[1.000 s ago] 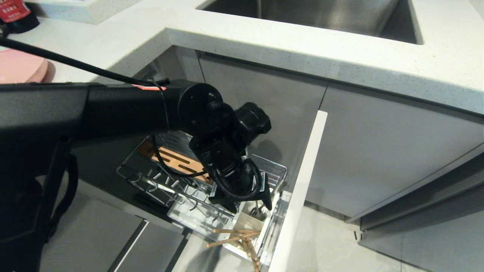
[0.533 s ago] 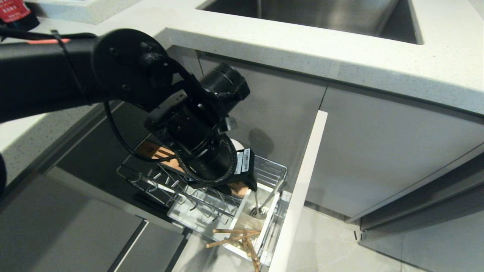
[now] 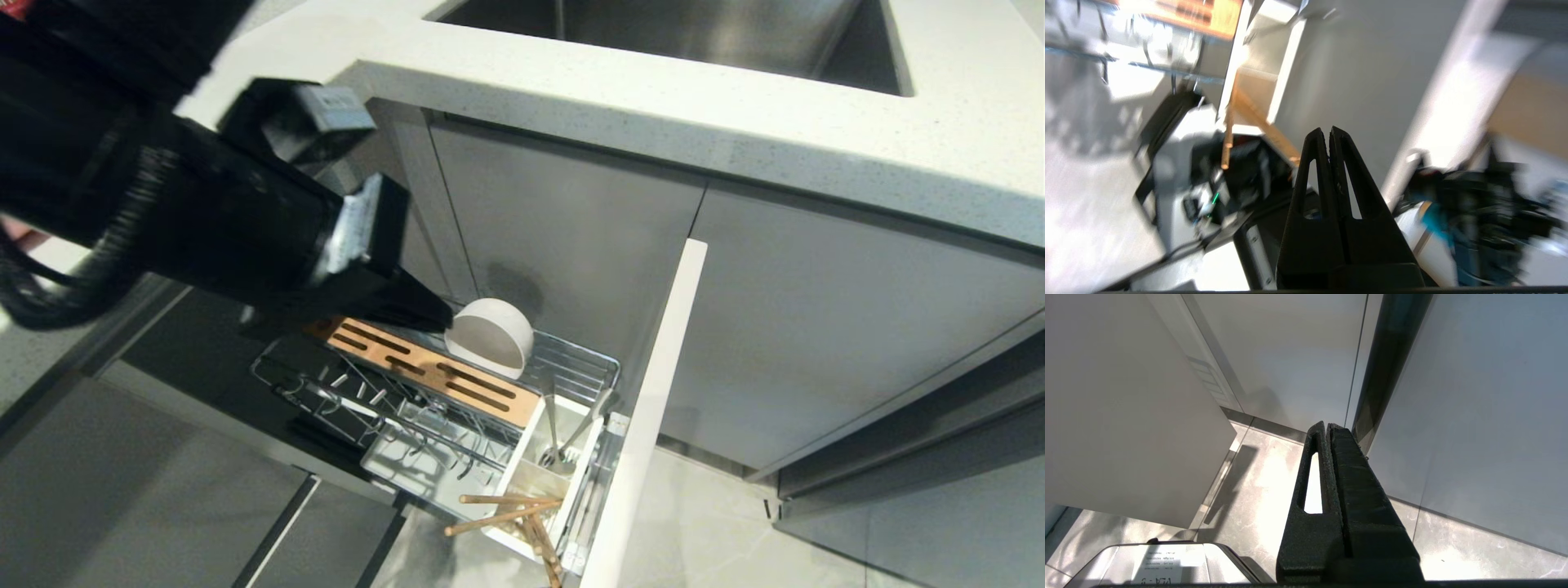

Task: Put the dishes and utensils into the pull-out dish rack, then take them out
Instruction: Pick up the plate and place it in the cupboard

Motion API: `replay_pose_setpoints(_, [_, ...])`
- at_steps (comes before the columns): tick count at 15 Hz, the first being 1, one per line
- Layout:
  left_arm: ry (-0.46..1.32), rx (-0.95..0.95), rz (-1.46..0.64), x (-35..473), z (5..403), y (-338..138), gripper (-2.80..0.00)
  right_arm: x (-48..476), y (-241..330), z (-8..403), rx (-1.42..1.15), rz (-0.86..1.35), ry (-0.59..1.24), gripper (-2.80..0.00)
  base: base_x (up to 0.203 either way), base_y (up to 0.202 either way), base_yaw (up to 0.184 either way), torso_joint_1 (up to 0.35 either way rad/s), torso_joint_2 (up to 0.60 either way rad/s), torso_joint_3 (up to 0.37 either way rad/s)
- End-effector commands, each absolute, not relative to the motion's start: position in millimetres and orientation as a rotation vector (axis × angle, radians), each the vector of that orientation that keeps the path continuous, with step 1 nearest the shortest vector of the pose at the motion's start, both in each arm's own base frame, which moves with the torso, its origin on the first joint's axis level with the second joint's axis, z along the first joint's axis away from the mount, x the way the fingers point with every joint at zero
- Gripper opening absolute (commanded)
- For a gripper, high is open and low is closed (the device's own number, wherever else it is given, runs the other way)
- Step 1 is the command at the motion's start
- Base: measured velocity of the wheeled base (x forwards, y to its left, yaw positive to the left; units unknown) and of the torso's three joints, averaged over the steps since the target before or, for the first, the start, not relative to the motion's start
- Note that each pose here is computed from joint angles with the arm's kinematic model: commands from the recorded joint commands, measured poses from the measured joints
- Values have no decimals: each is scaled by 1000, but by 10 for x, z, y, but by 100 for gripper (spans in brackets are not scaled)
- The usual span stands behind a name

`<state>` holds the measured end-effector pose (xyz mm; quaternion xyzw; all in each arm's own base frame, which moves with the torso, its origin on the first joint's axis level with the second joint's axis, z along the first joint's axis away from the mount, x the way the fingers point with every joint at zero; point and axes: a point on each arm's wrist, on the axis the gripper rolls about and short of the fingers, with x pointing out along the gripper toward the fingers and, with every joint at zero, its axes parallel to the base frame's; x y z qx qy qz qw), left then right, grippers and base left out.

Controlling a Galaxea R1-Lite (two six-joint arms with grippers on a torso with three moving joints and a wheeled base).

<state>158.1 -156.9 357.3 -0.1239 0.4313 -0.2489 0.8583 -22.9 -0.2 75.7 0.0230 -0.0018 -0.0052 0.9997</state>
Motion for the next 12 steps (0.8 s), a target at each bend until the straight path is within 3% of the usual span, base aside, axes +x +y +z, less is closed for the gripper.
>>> replay_pose_setpoints(1, [748, -343, -565, 1193, 3904, -1118, -280, -228, -2, 758, 46, -10, -3, -280, 0, 0, 0, 0, 0, 0])
replay_pose_setpoints(6, [345, -502, -469, 767, 4321, -323, -280, -228, -2, 758, 46, -10, -3, -280, 0, 0, 0, 0, 0, 0])
replay_pose_setpoints(12, [75, -381, -177, 264, 4417, -36, -280, -228, -2, 758, 46, -10, -3, -280, 0, 0, 0, 0, 0, 0])
